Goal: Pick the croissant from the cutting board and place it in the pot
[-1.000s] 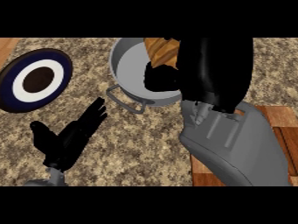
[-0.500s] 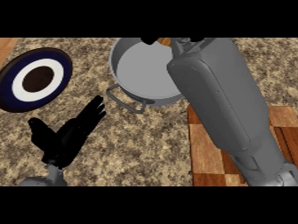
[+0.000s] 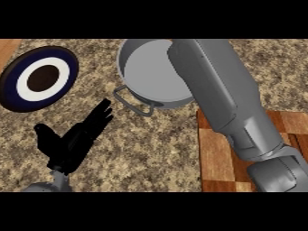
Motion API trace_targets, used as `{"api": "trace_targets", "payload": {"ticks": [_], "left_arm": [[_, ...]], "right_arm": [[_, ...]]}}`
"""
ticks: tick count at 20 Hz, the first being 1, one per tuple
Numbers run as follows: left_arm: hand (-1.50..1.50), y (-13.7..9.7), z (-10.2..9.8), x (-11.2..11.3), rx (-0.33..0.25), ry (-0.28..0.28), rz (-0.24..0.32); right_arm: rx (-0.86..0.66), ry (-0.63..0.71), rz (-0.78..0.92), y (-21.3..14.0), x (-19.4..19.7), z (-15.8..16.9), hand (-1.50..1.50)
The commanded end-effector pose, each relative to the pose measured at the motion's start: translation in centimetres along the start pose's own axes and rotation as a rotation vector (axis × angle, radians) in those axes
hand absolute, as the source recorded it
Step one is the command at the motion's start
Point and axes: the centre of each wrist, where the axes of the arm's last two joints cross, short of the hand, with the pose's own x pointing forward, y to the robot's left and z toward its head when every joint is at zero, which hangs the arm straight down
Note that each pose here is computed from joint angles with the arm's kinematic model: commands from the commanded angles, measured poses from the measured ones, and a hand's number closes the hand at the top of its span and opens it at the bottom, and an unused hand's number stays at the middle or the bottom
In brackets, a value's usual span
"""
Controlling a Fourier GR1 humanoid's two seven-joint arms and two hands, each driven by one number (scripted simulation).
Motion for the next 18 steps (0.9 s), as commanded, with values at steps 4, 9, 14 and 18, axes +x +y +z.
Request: {"api": "trace_targets", "payload": {"ticks": [4,9,14,18], "left_arm": [[0.0,-1.6,-0.9,1.1,-0.03,0.005,0.002],[0.0,-0.9,-1.2,0.2,-0.059,-0.009,0.0],[0.0,-1.8,-1.7,1.6,-0.067,-0.025,-0.023],[0.0,-1.1,-1.5,1.6,-0.08,-0.011,-0.02]], "right_arm": [[0.002,0.025,-0.093,2.4,-1.0,-1.4,1.5],[0.056,0.114,-0.155,4.0,-3.4,-2.1,1.5],[0.017,0.163,-0.419,4.0,-5.1,-2.8,-1.5],[-0.01,0.111,-0.494,4.0,-5.6,-3.1,-1.5]]}}
